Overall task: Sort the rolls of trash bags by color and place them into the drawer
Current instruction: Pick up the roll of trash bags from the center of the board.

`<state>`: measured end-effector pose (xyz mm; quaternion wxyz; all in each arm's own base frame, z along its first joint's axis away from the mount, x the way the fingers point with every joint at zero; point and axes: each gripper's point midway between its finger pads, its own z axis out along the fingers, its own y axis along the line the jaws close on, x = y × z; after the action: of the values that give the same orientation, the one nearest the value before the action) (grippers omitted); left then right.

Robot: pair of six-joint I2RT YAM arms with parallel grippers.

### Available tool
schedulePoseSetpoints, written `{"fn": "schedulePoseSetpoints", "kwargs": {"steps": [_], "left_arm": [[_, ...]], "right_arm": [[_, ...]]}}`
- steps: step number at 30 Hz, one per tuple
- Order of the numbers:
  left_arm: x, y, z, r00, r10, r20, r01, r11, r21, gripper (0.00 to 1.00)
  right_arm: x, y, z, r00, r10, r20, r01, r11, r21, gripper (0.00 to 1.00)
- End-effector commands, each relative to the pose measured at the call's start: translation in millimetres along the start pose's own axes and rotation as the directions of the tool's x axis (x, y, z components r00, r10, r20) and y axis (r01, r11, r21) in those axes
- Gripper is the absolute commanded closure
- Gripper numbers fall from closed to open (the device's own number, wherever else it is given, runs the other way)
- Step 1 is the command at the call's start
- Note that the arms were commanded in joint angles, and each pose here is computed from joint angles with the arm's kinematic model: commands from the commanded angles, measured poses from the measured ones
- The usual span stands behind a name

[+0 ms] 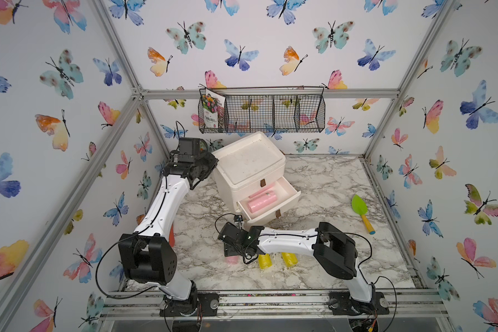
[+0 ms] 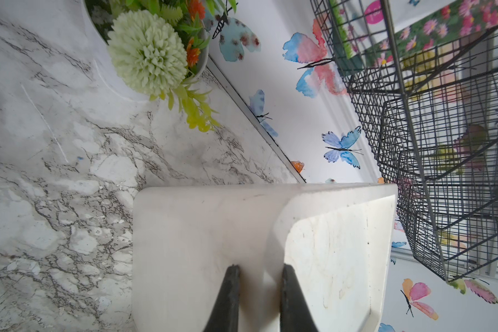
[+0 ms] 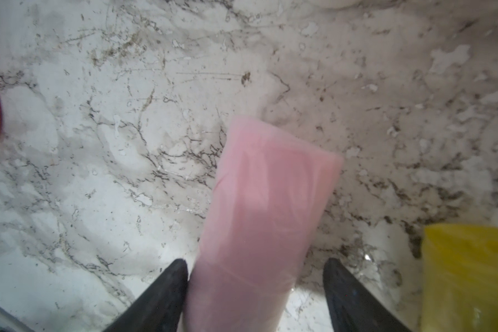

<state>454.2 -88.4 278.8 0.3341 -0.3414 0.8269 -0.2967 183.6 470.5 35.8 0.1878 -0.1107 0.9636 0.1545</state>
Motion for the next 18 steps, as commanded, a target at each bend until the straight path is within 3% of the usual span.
{"fn": "schedulePoseSetpoints", "kwargs": {"steps": [1, 7, 13, 18], "left_arm": [[27.2, 36.8, 16.0, 0.991, -0.087, -0.106, 0.075, 0.991, -0.114, 1.0], [24.7, 34.3, 14.2, 0.992, -0.082, -0.098, 0.071, 0.991, -0.11, 1.0], [25.3, 35.7, 15.5, 0.991, -0.085, -0.1, 0.073, 0.991, -0.116, 1.0], [26.1, 36.8, 17.2, 0.991, -0.088, -0.104, 0.075, 0.99, -0.119, 1.0]], "right_arm": [[-5.5, -5.6, 9.6, 1.0, -0.022, 0.007, 0.022, 0.999, 0.043, 0.23], [-10.0, -0.9, 17.0, 0.999, -0.033, 0.0, 0.033, 0.999, 0.036, 0.26], [-13.0, -1.1, 13.1, 0.999, -0.034, 0.014, 0.033, 0.999, 0.028, 0.45], [-16.1, 3.3, 2.7, 0.999, -0.035, 0.018, 0.034, 0.999, 0.003, 0.47]]}}
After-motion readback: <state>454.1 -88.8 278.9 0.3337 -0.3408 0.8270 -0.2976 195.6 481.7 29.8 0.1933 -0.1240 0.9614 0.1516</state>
